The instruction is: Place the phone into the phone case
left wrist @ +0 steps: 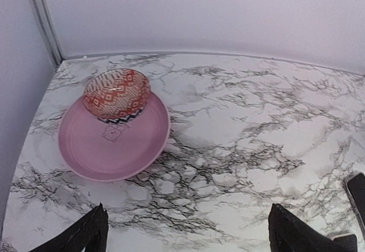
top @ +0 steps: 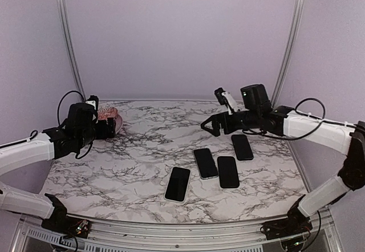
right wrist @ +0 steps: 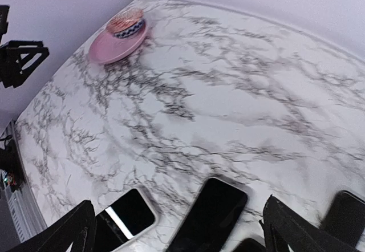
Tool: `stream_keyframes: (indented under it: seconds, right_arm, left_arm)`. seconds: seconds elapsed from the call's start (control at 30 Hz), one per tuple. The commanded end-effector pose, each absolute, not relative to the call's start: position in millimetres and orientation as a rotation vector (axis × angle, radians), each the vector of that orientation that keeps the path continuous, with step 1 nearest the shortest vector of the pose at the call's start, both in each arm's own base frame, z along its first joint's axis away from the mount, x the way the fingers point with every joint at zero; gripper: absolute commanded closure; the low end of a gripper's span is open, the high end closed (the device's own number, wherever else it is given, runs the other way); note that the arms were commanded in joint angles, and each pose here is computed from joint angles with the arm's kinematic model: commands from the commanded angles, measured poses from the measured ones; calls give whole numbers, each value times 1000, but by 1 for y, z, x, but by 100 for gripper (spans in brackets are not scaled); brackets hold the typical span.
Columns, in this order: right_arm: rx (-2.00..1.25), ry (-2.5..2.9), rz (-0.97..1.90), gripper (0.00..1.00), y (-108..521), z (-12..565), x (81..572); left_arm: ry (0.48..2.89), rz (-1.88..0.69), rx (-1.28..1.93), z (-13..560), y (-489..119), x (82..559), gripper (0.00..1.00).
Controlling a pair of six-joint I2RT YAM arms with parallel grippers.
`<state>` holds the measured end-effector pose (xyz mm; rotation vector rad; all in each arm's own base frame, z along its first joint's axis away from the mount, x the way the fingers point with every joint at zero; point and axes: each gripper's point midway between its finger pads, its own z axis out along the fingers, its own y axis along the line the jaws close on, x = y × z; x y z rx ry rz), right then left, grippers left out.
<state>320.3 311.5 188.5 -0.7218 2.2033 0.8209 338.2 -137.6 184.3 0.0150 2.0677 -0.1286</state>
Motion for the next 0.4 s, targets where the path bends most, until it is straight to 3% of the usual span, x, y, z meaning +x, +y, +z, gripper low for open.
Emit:
stream_keyframes:
  seconds: [0.0,0.17,0.37]
  right_arm:
    - [-331,2127,428,1,198,211,363]
    - [27,2055,109,1,83,199,363]
    - [256,1948,-71,1,30,181,345]
  left_arm:
    - [2002,18,-209,198,-76,346,1]
    - [1910,168,-415,193,-16,339,1]
    - [1847,286,-525,175,16,327,1]
